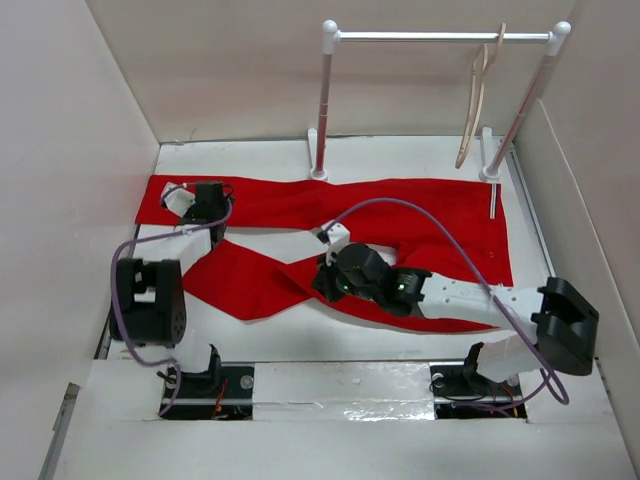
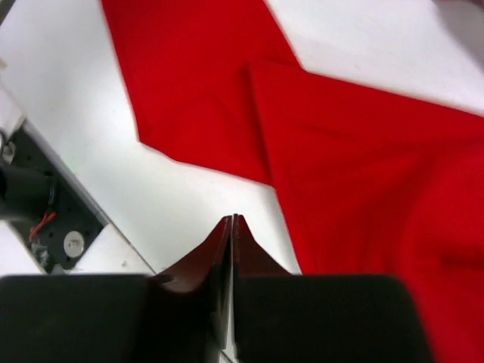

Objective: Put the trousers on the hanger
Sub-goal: Flatten out the trousers at the center of the board.

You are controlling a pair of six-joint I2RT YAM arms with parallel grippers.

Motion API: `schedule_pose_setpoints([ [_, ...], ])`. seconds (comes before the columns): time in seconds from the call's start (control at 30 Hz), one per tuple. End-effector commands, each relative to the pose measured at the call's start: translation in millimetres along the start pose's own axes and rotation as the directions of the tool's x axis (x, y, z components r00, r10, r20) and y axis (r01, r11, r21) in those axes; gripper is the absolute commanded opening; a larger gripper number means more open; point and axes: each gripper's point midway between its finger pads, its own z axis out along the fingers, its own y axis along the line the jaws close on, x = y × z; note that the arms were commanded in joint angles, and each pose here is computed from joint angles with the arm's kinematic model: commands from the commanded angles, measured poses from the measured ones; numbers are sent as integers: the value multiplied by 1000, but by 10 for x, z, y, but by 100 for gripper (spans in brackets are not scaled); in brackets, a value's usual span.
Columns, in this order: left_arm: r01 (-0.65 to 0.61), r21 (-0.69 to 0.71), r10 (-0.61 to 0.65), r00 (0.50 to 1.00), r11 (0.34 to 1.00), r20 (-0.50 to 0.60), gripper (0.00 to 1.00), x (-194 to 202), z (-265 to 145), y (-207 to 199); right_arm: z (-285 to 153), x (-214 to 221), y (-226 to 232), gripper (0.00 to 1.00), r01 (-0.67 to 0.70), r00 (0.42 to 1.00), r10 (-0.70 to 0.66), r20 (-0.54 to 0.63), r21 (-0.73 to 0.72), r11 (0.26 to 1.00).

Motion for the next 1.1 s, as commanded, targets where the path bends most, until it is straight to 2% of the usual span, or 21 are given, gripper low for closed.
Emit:
schedule_pose_setpoints([
  [0.0,20,199,-36,997,980,74,84,-416,-634,-449,152,-255,443,0,97,995,-92,37,-151,984],
  [0.03,24,231,-44,996,973,81,83,-499,-756,-508,313,-164,454,0,121,993,-122,4,-154,981],
  [0.07,30,271,-52,996,962,77,80,-558,-879,-575,365,-301,628,1,131,991,-128,27,-191,973],
  [0.1,33,310,-58,996,950,72,78,-599,-1009,-605,452,-317,657,7,138,990,-137,22,-191,972],
  [0.13,39,403,-78,994,914,81,75,-758,-1326,-707,532,-306,734,23,159,987,-158,18,-201,967],
  [0.17,39,446,-86,993,894,86,67,-816,-1478,-725,729,-132,753,30,168,984,-177,-27,-195,966],
  [0.2,30,487,-84,992,873,91,64,-841,-1613,-704,818,-269,848,36,173,984,-177,-1,-203,964],
  [0.23,11,581,-102,987,814,124,62,-1015,-1980,-750,906,-231,914,39,194,980,-199,-4,-210,958],
  [0.27,-4,613,-106,984,790,142,55,-1077,-2130,-739,984,-189,988,40,205,977,-212,-8,-218,954],
  [0.33,-40,694,-125,975,719,186,51,-1258,-2580,-691,1271,-121,1043,51,233,971,-240,-15,-190,954],
  [0.37,-81,697,-106,970,712,221,47,-1308,-2673,-657,1342,-53,1109,52,247,966,-256,-27,-191,950],
  [0.4,-96,711,-111,965,696,239,46,-1399,-2832,-656,1492,183,1026,57,268,954,-285,-93,-157,950],
  [0.43,-114,702,-93,964,703,250,45,-1413,-2910,-574,1551,96,1135,62,281,953,-295,-72,-157,947],
  [0.5,-156,690,-77,953,707,294,46,-1514,-3035,-520,1621,214,1212,67,311,943,-323,-82,-134,941],
  [0.73,-199,648,-57,934,735,351,53,-1564,-3075,-319,1838,646,1338,69,373,905,-392,-165,-138,918],
  [0.87,-211,626,-32,935,750,354,55,-1520,-3004,-272,1910,841,1227,69,423,880,-430,-203,-76,903],
  [0.9,-211,619,-29,935,757,354,55,-1503,-2970,-251,1930,814,1119,68,437,879,-430,-206,-13,900],
  [1.0,-212,619,-33,933,756,359,56,-1490,-2968,-209,1991,868,878,57,455,877,-426,-221,103,884],
  [1.07,-217,618,-36,929,756,370,56,-1503,-2978,-190,2004,895,799,42,458,877,-422,-228,139,878],
])
